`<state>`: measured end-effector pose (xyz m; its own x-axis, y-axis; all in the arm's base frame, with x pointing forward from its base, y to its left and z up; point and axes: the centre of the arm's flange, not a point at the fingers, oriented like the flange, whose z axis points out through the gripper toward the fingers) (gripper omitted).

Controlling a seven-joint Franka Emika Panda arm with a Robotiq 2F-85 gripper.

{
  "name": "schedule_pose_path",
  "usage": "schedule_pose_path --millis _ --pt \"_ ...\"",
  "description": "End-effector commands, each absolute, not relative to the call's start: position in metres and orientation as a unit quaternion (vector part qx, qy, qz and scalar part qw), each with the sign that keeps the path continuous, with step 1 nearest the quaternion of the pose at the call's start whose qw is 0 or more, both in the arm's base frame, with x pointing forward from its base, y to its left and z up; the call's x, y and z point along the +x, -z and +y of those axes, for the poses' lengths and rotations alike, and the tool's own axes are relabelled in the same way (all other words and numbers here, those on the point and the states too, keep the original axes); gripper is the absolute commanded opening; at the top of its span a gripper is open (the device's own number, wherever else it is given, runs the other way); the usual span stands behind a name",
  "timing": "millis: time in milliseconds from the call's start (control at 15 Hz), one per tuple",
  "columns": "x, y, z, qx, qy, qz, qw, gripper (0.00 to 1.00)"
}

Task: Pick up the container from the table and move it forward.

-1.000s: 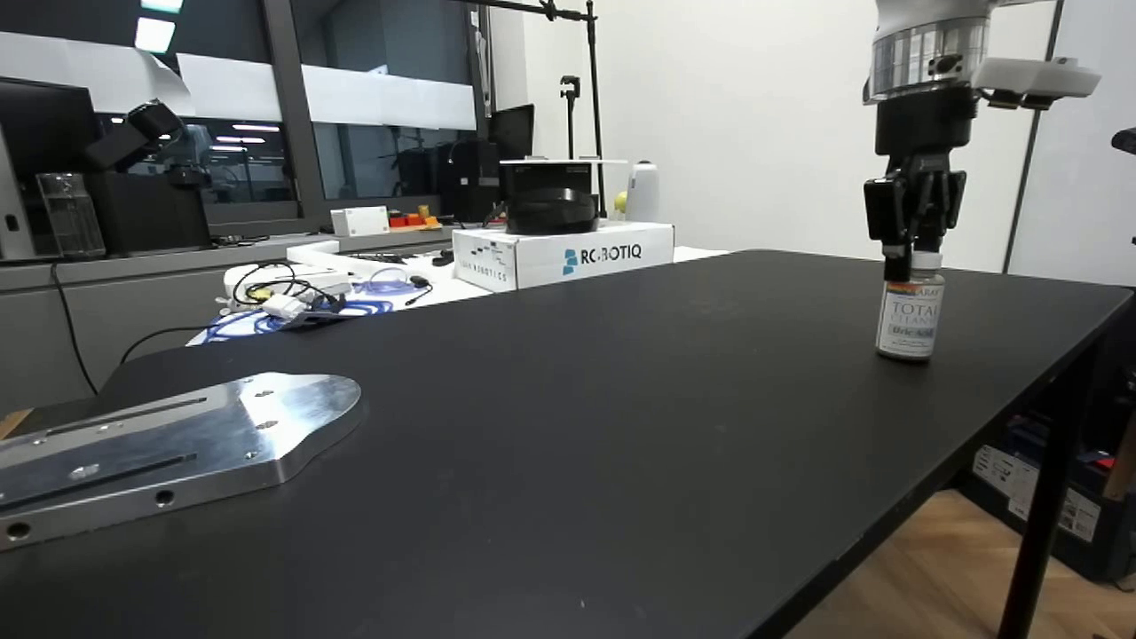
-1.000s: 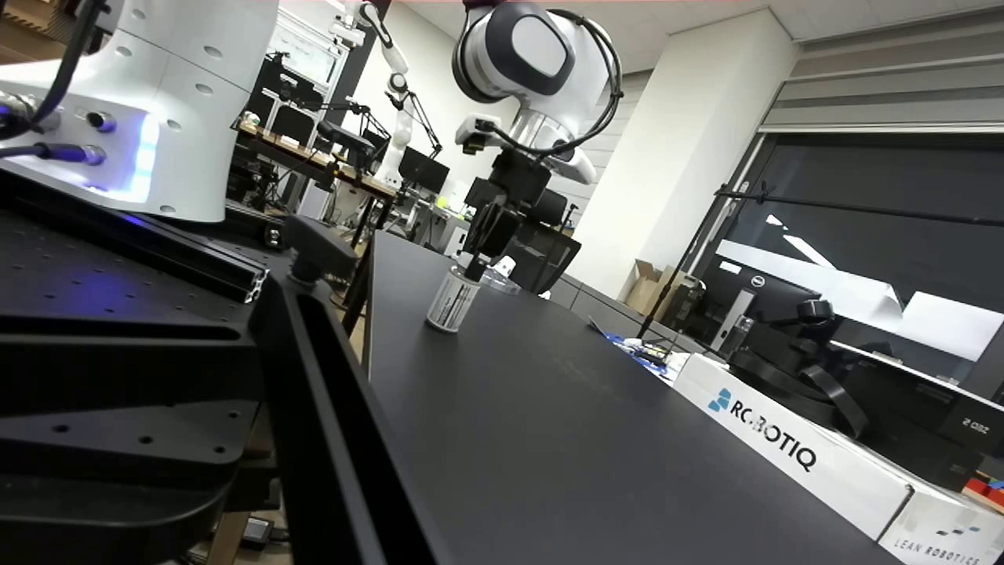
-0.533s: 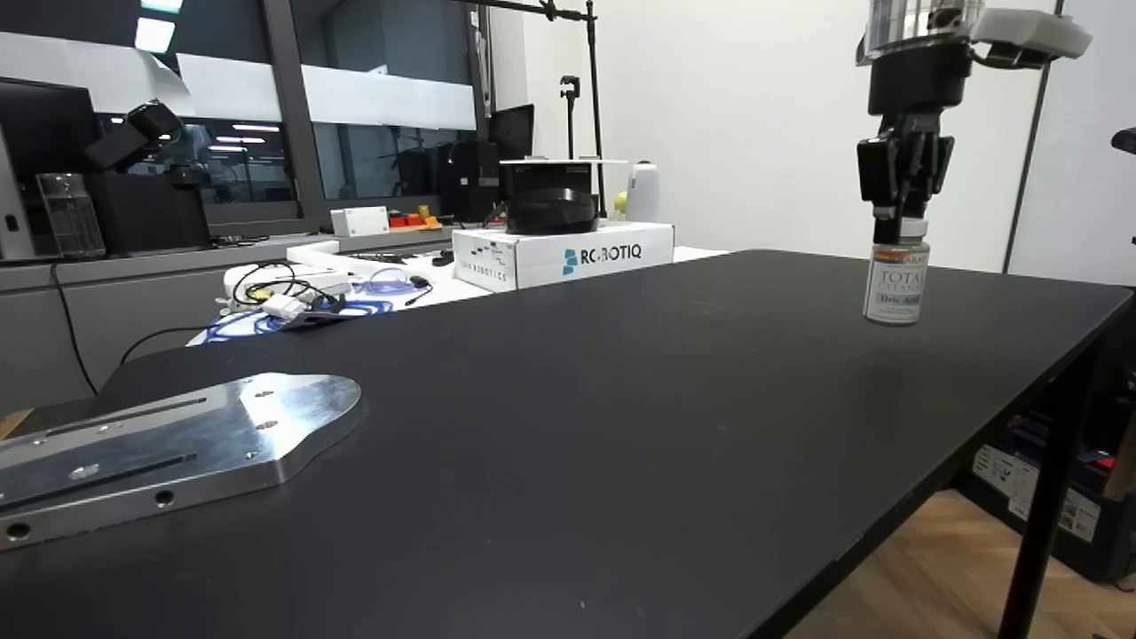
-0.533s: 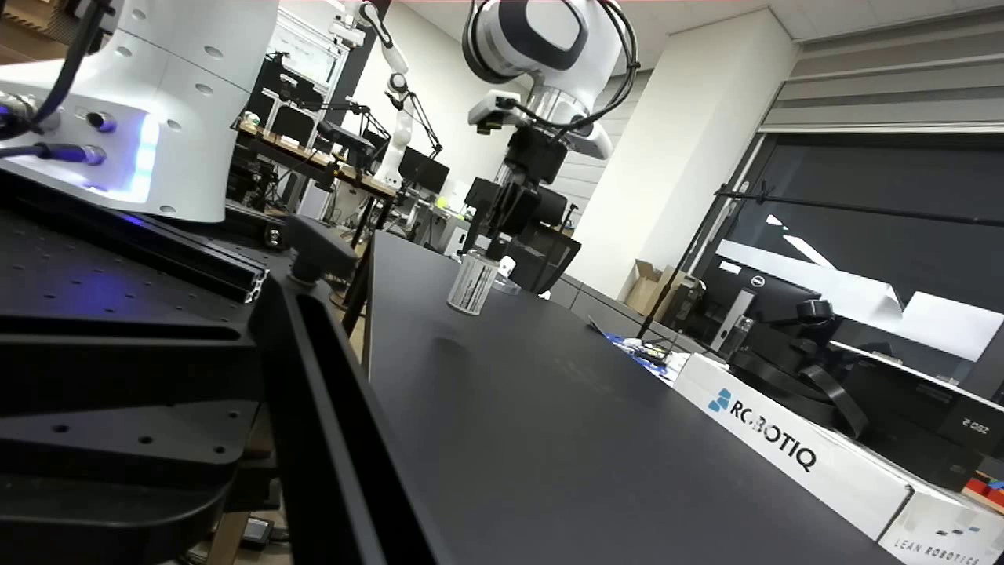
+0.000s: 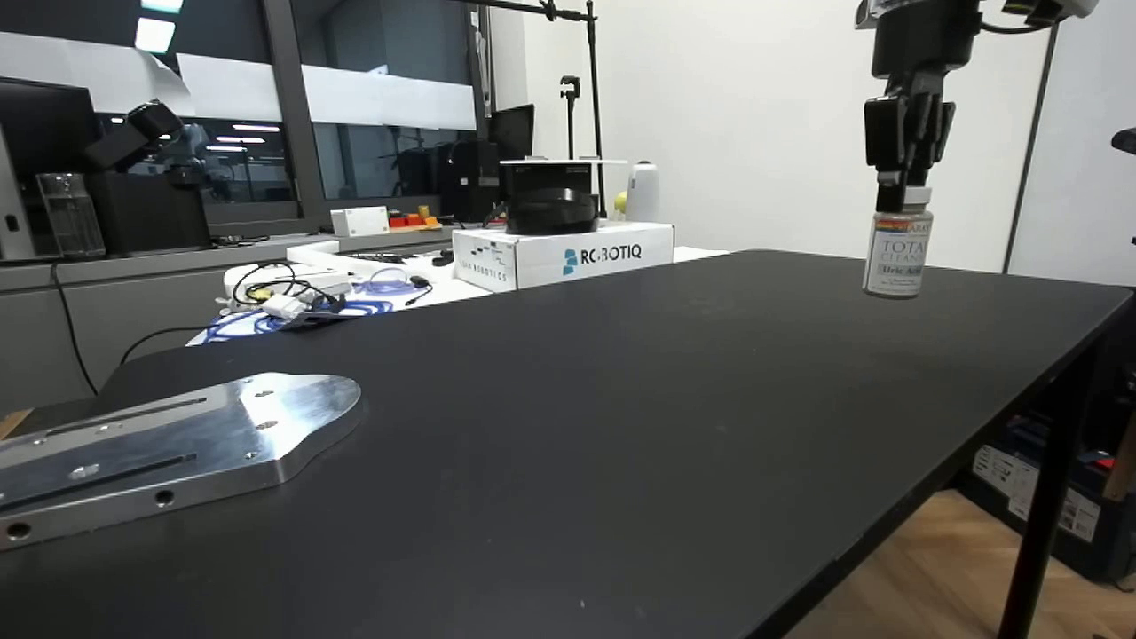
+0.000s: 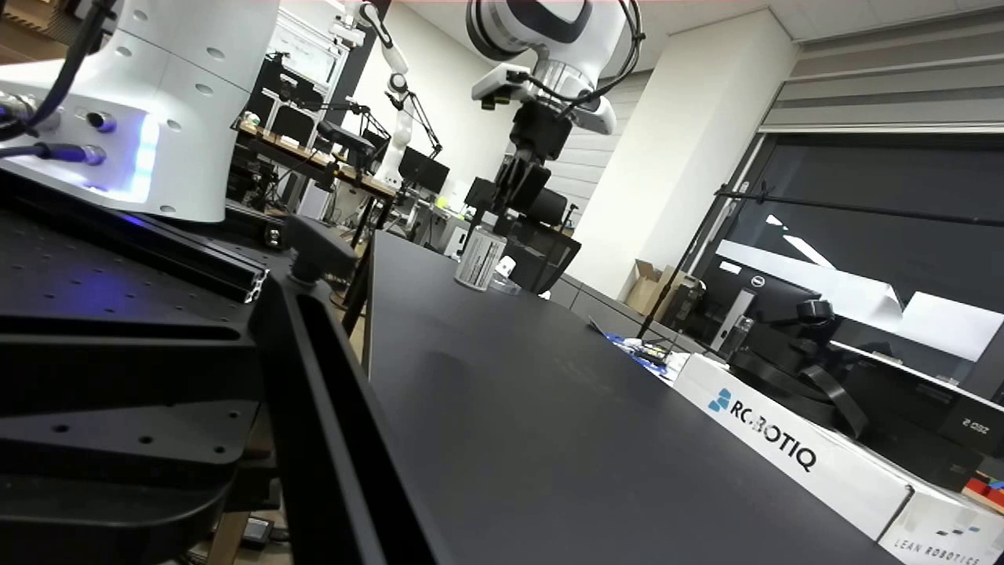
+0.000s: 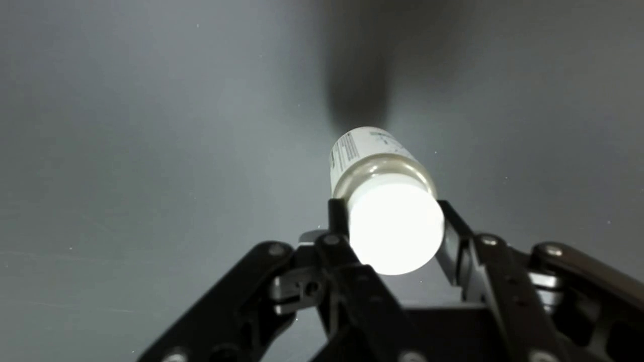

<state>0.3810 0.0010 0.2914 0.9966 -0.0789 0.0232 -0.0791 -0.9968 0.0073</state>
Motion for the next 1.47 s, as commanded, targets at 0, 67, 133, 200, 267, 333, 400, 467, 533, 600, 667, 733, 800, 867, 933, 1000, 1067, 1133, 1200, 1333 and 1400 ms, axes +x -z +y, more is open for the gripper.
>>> schedule_pose_path --millis 0,67,133,200,267,333,400,467,533,600,667,733,800,867,933,1000,1067,1133,1200,1333,1400 --pt "0.381 -0.29 0.001 0.999 -0.01 -0.039 0.004 0.44" --pt "0.381 -0.289 0.001 0.999 -0.009 -0.039 0.004 0.44" --pt "0.381 -0.288 0.001 0.999 -0.008 -0.039 0.004 0.44" --pt "0.381 -0.288 0.001 0.999 -0.008 -0.039 0.004 0.44" --pt "0.381 -0.288 0.001 0.999 -0.008 -0.039 0.004 0.44" --pt "0.381 -0.288 0.001 0.999 -0.008 -0.039 0.004 0.44" --pt "0.381 -0.288 0.001 0.999 -0.008 -0.039 0.004 0.19" --pt "0.389 -0.287 -0.002 0.999 -0.006 -0.042 0.005 0.19" --pt "0.403 -0.287 -0.006 0.999 -0.006 -0.047 0.006 0.19" --pt "0.414 -0.289 -0.01 0.999 -0.01 -0.051 0.005 0.19" --pt "0.428 -0.291 -0.014 0.998 -0.018 -0.059 0.006 0.19" --pt "0.441 -0.294 -0.017 0.998 -0.024 -0.064 0.006 0.19" --pt "0.458 -0.297 -0.021 0.997 -0.03 -0.069 0.006 0.19" --pt "0.472 -0.298 -0.024 0.997 -0.035 -0.073 0.005 0.19" --pt "0.489 -0.299 -0.025 0.996 -0.038 -0.078 0.006 0.19" --pt "0.506 -0.298 -0.025 0.996 -0.039 -0.081 0.009 0.19" --pt "0.522 -0.296 -0.023 0.996 -0.04 -0.083 0.01 0.19" --pt "0.539 -0.294 -0.019 0.996 -0.041 -0.082 0.014 0.19" --pt "0.555 -0.292 -0.012 0.996 -0.043 -0.079 0.016 0.19" --pt "0.59 -0.29 0.01 0.996 -0.051 -0.069 0.025 0.19" --pt "0.603 -0.288 0.023 0.996 -0.054 -0.061 0.028 0.19"
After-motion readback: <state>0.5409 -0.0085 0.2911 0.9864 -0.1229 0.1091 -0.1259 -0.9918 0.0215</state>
